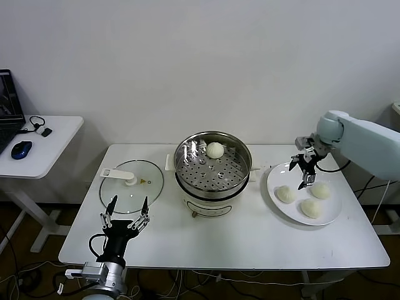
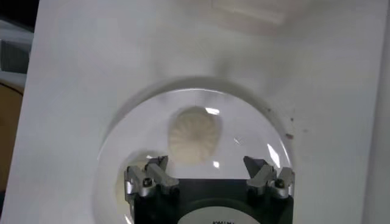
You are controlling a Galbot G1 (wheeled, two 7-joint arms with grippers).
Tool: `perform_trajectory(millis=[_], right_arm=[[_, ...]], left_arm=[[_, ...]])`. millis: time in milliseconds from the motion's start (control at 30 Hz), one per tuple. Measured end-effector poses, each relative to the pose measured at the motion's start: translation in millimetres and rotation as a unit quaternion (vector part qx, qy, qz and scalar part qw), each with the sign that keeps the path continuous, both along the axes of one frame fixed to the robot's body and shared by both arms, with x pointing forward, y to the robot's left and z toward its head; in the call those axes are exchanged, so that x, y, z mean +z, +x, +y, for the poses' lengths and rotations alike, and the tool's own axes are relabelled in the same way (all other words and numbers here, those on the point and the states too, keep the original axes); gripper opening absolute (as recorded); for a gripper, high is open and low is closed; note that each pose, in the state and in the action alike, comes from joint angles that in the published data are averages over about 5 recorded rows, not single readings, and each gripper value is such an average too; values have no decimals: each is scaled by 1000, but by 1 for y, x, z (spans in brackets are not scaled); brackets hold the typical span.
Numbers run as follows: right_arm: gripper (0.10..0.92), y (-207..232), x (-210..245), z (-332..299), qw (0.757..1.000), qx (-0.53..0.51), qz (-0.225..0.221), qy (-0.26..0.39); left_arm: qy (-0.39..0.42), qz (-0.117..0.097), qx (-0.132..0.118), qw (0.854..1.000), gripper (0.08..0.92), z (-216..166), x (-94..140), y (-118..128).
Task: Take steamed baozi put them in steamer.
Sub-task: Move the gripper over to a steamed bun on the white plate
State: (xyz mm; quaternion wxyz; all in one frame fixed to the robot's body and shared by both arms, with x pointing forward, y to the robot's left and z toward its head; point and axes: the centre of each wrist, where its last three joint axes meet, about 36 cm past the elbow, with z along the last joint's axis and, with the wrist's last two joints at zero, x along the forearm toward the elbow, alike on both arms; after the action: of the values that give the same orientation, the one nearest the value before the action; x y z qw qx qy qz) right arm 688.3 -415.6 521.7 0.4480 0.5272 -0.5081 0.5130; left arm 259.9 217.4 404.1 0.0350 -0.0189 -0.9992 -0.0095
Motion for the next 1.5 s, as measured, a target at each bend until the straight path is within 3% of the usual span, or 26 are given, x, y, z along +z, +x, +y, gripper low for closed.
perform_trajectory(millis=[500,1100,1367,1500], right_arm=[[823,-5,-46,11,1000,8,3,8],[823,-4,-68,11,1000,8,2,11],[683,-4,-72,10,1000,5,3,11],[655,-4,-71,10,1000,4,3,12]], left_arm=[[-1,5,4,1000,823,4,-4,-2],[-2,7,4,1000,823,4,-6,-3],[-3,8,6,1000,823,5,-8,-4],[-3,8,6,1000,823,5,-8,-3]])
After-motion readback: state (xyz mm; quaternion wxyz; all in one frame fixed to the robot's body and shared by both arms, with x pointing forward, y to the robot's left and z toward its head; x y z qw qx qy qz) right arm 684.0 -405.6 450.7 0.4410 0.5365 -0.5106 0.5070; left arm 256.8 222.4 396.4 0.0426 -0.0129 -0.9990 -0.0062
